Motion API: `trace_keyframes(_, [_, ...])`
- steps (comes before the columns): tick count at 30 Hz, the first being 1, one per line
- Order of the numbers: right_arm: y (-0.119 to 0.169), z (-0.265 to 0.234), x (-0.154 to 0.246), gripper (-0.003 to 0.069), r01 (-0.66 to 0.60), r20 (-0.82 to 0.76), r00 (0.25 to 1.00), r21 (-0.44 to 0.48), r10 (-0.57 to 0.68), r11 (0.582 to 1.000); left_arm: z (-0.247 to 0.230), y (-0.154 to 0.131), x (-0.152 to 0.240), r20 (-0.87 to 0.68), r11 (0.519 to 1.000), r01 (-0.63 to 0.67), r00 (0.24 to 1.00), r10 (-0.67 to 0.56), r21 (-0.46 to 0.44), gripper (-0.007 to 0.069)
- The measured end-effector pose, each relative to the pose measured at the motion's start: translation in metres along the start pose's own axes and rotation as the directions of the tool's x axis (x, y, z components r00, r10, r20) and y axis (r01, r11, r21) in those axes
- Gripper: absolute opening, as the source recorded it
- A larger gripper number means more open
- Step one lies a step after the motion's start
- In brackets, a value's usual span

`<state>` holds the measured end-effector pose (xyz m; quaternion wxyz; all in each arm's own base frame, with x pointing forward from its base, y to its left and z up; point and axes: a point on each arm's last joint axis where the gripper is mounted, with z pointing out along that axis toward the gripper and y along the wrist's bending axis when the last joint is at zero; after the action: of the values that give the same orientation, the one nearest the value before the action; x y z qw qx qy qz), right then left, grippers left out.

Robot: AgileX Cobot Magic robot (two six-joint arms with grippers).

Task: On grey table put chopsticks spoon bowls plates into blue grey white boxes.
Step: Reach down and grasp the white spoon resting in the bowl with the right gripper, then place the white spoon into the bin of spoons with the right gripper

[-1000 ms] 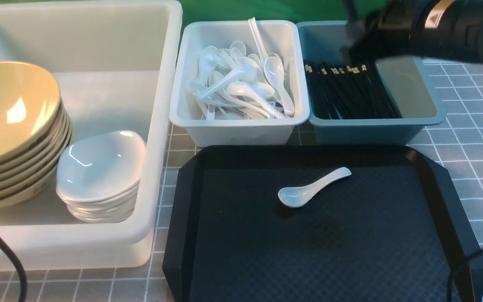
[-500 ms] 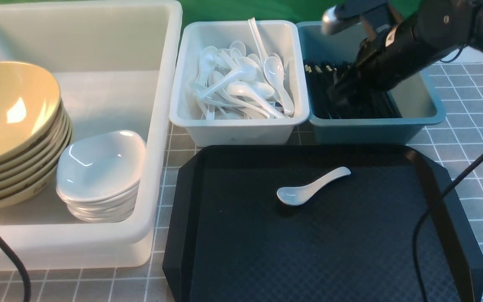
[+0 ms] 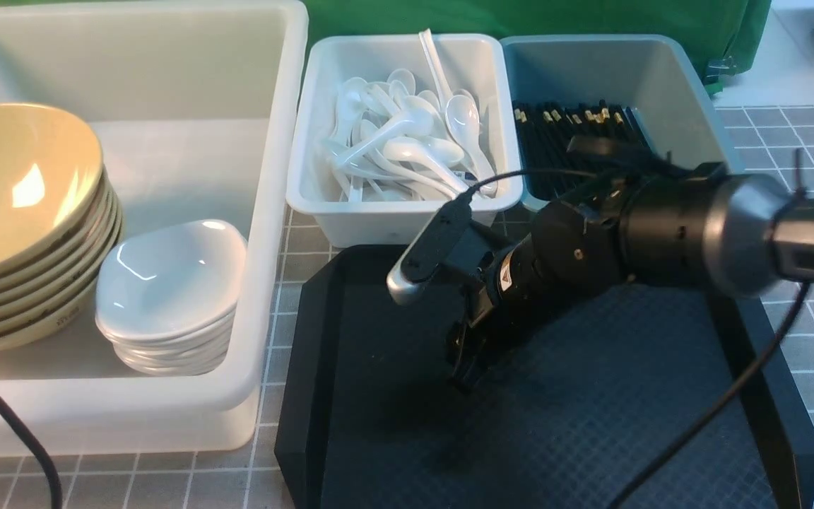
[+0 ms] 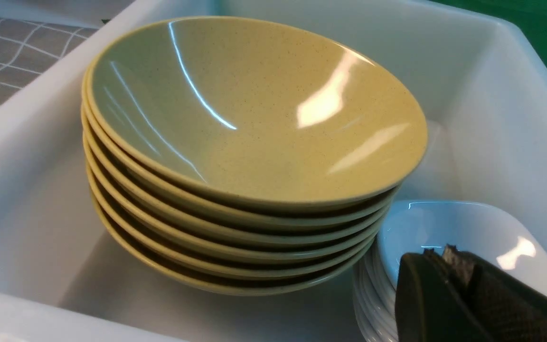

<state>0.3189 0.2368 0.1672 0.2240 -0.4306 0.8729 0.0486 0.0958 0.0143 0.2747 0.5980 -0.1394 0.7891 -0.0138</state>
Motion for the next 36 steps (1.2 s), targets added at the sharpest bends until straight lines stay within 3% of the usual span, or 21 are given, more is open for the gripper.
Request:
trace_keyframes(4, [-0.014, 0.009, 0.003, 0.0293, -0.069, -0.003, 0.998, 0.013, 0.069, 0.998, 0.000, 0.000, 0.000, 0.000, 1.000, 0.001, 1.000, -0.001, 0.000, -0.0010])
trace_keyframes(7, [-0.018, 0.001, -0.005, 0.0118, -0.058, -0.010, 0.998, 0.019, 0.059, 0.998, 0.000, 0.000, 0.000, 0.000, 1.000, 0.002, 1.000, -0.002, 0.001, -0.0010])
trace_keyframes(9, [-0.019, -0.010, -0.008, 0.0088, -0.053, -0.040, 0.998, 0.009, 0.053, 0.999, 0.000, 0.000, 0.000, 0.000, 1.000, 0.002, 1.000, -0.002, 0.001, -0.0010])
trace_keyframes(13, [-0.021, -0.046, -0.027, 0.0089, -0.029, 0.015, 0.999, 0.020, 0.029, 0.999, 0.000, 0.000, 0.000, 0.002, 1.000, 0.002, 1.000, -0.002, 0.001, -0.0010])
trace_keyframes(17, [-0.029, -0.116, -0.071, 0.0089, 0.000, 0.284, 0.958, 0.103, -0.029, 0.995, 0.000, 0.000, -0.001, 0.007, 1.000, 0.002, 1.000, -0.002, 0.003, -0.0010])
trace_keyframes(20, [-0.037, -0.142, -0.096, 0.0089, -0.012, 0.465, 0.883, 0.171, -0.070, 0.985, 0.000, 0.000, -0.001, 0.007, 1.000, 0.002, 1.000, -0.002, 0.003, -0.0010])
trace_keyframes(21, [-0.041, -0.149, -0.110, 0.0089, -0.035, 0.572, 0.815, 0.211, -0.094, 0.977, 0.000, 0.000, -0.001, 0.007, 1.000, 0.002, 1.000, -0.002, 0.003, -0.0010])
trace_keyframes(25, [-0.053, -0.136, -0.142, 0.0108, -0.101, 0.758, 0.633, 0.283, -0.158, 0.954, 0.000, 0.000, -0.001, 0.007, 1.000, 0.002, 1.000, -0.002, 0.003, -0.0010])
trace_keyframes(27, [-0.059, -0.120, -0.150, 0.0149, -0.116, 0.778, 0.606, 0.293, -0.166, 0.949, 0.000, 0.000, -0.001, 0.007, 1.000, 0.002, 1.000, -0.002, 0.003, -0.0010])
trace_keyframes(30, [-0.070, -0.081, -0.150, 0.0294, -0.108, 0.723, 0.677, 0.283, -0.138, 0.953, 0.000, 0.000, 0.000, 0.005, 1.000, 0.002, 1.000, -0.002, 0.002, -0.0010])
trace_keyframes(33, [-0.075, -0.078, -0.143, 0.0410, -0.087, 0.632, 0.769, 0.254, -0.097, 0.963, 0.001, 0.001, 0.004, -0.011, 1.000, 0.002, 1.000, -0.002, -0.002, -0.0010])
trace_keyframes(36, [-0.071, -0.118, -0.139, 0.0424, -0.074, 0.570, 0.818, 0.224, -0.070, 0.972, 0.002, 0.001, 0.006, -0.022, 1.000, 0.001, 1.000, -0.002, -0.005, -0.0010])
